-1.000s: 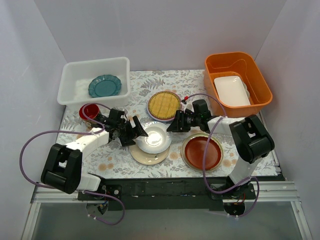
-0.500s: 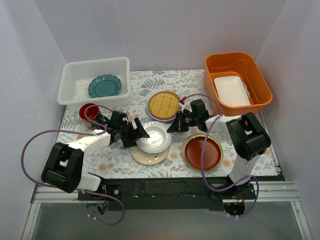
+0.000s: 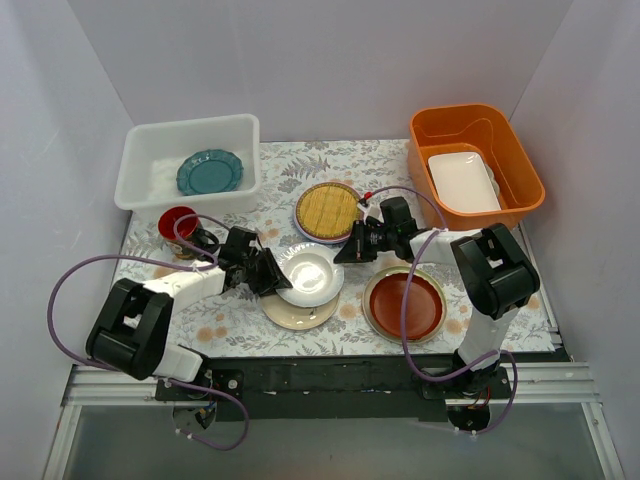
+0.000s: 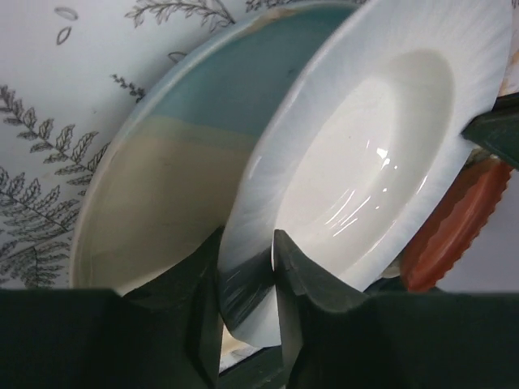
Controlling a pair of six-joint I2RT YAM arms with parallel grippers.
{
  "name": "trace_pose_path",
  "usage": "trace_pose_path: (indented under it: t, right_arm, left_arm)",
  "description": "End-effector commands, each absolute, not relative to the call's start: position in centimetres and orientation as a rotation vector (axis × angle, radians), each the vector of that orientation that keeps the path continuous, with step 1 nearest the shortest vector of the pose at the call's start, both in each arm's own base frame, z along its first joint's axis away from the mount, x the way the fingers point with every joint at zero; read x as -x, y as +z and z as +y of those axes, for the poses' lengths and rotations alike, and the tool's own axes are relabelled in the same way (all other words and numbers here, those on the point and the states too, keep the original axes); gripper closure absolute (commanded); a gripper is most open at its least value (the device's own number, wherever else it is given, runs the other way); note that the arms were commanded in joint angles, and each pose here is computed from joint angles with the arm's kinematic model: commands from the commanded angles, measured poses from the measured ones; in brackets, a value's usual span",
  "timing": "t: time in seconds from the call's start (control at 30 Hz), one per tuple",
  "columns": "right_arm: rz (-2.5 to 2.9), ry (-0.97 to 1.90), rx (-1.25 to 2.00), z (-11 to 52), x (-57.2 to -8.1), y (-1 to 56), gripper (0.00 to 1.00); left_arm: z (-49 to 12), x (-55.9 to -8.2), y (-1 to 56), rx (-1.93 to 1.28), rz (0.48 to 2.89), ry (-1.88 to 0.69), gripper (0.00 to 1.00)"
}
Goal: Place the plates into the plastic bin on the countertop
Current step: Pick up the plate at the center of the board.
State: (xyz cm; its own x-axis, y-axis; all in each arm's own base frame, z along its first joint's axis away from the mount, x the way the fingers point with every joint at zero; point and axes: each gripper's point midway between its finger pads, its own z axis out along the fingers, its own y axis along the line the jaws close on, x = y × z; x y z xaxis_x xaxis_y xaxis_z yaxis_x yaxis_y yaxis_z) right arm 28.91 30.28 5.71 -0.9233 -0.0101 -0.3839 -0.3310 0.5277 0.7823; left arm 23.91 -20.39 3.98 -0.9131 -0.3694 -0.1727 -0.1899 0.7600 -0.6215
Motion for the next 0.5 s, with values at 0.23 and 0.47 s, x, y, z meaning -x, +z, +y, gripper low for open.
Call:
trace_pose_path:
  t: [0.23, 0.47]
  right_arm:
    - [2.444, 1.326, 0.329, 30.76, -28.87, 5.2, 0.96]
    - [2.436, 1.333, 0.335, 30.82, -28.86, 5.38, 0.94]
  left_arm:
    - [-21.71, -23.84, 4.77, 0.394, 2.642, -0.96, 1.0]
    - [-21.65, -23.92, 5.41, 0.397, 2.617, -0.963, 1.0]
